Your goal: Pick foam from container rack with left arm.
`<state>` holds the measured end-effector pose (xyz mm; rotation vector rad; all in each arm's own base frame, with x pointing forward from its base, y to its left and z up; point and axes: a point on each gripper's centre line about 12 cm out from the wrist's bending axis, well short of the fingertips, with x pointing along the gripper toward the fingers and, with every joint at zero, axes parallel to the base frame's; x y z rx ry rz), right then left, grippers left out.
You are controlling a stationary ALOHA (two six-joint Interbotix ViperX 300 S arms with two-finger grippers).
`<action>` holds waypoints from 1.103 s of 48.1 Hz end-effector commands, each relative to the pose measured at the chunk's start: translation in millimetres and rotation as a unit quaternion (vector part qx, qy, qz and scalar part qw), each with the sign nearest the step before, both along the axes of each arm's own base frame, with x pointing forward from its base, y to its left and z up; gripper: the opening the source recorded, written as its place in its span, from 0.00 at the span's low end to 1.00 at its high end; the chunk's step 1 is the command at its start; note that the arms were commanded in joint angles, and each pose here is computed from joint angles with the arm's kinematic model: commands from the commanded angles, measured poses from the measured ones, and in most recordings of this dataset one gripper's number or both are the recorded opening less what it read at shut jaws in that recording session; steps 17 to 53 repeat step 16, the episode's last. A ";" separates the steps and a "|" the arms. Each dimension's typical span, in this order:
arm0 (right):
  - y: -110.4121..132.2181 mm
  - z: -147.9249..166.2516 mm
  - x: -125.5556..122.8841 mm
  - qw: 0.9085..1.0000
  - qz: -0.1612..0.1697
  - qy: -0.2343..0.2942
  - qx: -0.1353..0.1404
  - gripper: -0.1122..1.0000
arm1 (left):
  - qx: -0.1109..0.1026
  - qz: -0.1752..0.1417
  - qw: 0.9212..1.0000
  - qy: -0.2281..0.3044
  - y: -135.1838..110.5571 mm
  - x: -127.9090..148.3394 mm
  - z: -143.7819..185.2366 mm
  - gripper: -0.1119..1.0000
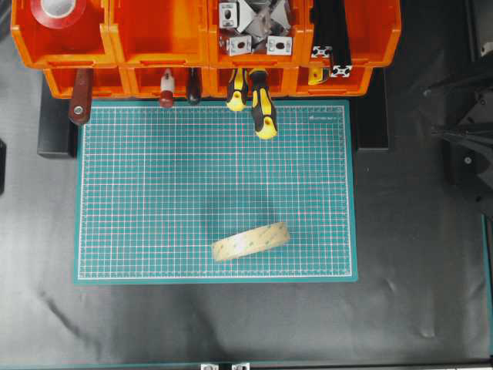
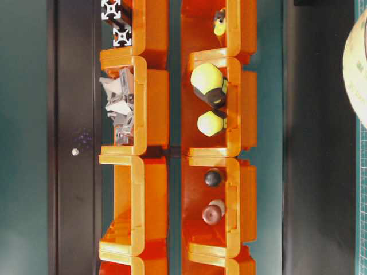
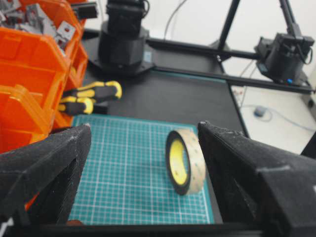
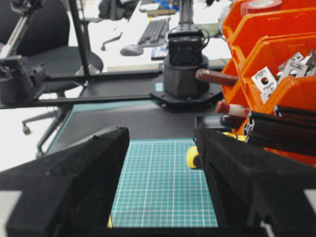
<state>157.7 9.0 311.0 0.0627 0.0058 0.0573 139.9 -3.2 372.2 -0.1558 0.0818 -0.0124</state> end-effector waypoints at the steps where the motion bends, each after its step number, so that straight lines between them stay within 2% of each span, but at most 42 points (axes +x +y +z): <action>1: 0.0 8.9 1.1 1.000 0.000 -0.010 0.001 0.61 | 0.002 0.002 1.000 -0.007 0.5 0.4 4.1 0.85; 53: 0.1 8.3 1.2 1.000 0.000 -0.008 0.003 0.61 | 0.002 0.002 1.000 -0.003 0.5 1.1 1.1 0.85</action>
